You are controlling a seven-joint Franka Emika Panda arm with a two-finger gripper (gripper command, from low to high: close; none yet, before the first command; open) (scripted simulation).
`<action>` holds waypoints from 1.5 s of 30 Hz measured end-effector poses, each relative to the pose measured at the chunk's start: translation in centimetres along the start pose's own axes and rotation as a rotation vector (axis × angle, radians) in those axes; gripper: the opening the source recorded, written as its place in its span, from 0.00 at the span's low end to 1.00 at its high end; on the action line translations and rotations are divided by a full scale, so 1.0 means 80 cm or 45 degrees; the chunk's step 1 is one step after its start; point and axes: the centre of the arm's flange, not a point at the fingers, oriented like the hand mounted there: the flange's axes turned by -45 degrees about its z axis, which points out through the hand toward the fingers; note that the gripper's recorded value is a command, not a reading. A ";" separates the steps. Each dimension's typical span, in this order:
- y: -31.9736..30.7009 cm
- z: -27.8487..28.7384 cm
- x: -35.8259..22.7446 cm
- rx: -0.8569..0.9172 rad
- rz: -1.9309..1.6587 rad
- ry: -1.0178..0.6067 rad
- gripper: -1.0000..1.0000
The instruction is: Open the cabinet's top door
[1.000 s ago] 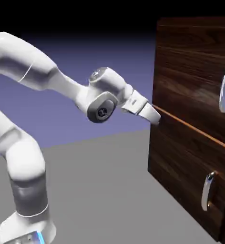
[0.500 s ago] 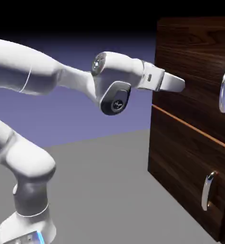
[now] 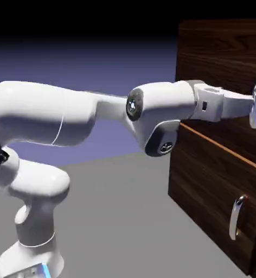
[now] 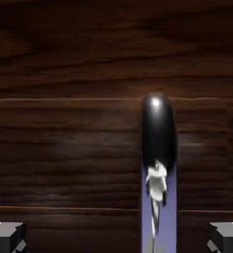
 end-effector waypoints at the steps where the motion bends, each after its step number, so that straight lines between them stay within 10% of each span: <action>1: 0.000 0.000 0.000 0.000 0.000 0.000 0.50; 6: 0.001 0.057 0.000 0.000 0.001 0.000 0.50; 7: 0.000 0.062 0.000 0.000 0.000 0.000 0.00; 45: -0.117 -0.137 0.002 -0.522 -0.003 0.009 0.00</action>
